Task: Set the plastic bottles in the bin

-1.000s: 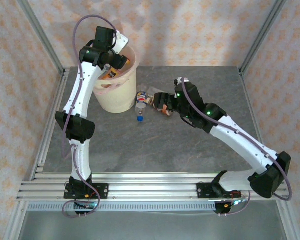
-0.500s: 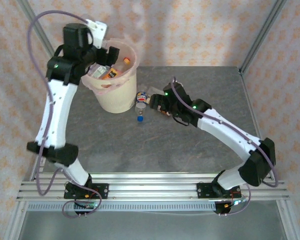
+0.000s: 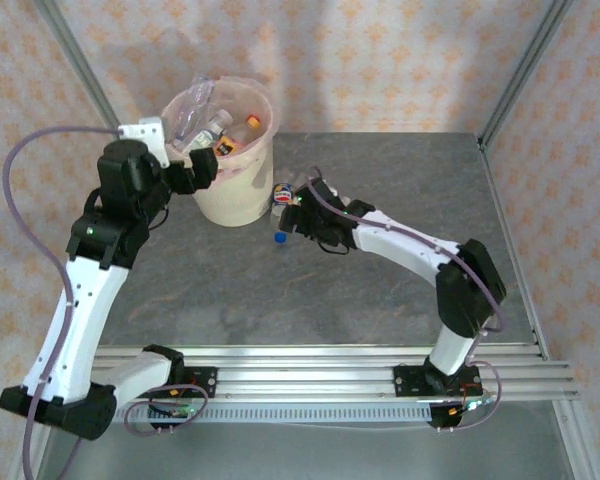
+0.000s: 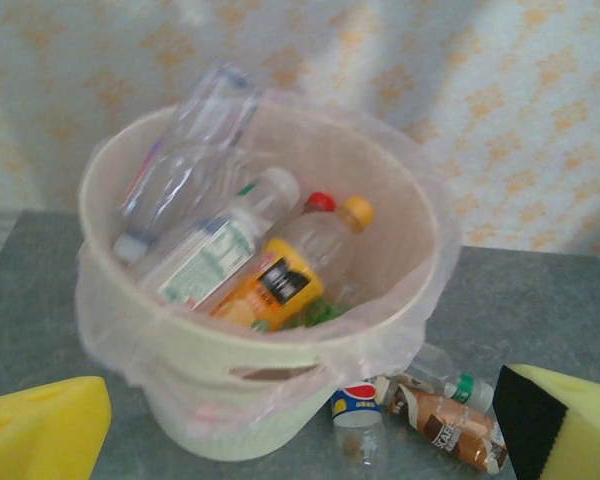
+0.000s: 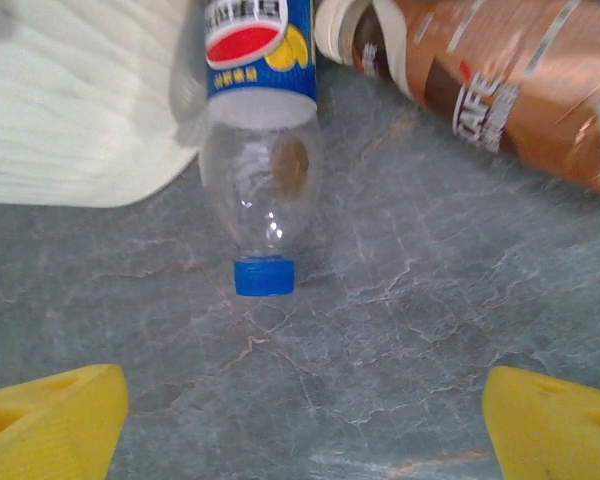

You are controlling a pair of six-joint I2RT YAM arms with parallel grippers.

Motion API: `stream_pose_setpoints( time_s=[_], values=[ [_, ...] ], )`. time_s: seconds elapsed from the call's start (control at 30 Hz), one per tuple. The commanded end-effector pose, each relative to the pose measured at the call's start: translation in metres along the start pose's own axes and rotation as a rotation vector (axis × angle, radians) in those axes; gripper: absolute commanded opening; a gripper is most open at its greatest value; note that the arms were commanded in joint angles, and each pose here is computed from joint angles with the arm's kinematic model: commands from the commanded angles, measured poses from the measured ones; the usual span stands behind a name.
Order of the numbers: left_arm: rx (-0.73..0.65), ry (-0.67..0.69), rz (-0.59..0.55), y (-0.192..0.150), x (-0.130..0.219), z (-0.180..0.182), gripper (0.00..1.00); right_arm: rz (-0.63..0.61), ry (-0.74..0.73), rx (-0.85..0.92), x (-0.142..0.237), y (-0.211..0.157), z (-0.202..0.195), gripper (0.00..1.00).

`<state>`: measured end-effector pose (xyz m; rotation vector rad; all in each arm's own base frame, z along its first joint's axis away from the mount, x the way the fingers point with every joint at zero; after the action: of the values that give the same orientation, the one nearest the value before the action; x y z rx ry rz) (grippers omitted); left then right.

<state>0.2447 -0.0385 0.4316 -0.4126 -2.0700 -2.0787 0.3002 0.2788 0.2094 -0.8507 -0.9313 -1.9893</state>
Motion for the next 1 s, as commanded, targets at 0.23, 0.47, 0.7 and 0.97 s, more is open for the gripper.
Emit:
stream_pose_setpoints(
  time_s=[0.23,0.47,0.7,0.97],
  values=[
    [0.133,0.110,-0.148,0.002,0.023,0.013,1.00,0.083,0.010,0.013,-0.058,-0.017,0.020,0.84],
    [0.133,0.143,-0.131,-0.003,0.020,0.016,1.00,0.064,-0.037,0.018,-0.085,-0.018,0.020,0.74],
    [0.127,0.160,-0.124,-0.004,0.017,0.017,1.00,0.042,-0.062,0.023,-0.103,-0.017,0.018,0.62],
    [0.123,0.156,-0.115,-0.005,0.016,0.017,1.00,0.029,-0.062,0.028,-0.114,-0.016,0.021,0.56]
  ],
)
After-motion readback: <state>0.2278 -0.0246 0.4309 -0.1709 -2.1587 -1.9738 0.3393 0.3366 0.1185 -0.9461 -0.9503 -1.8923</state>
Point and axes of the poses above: each hand's point on the last joint's axis, 136 mm out from that joint toward the fingers, its own x axis back along the fingers, its own z axis along the line the jaws close on, y = z × x, the point moved 9 cm from there along x, back along the fingers, and after that the axes turned 14 degrees about -x, right-handed, at the moved point
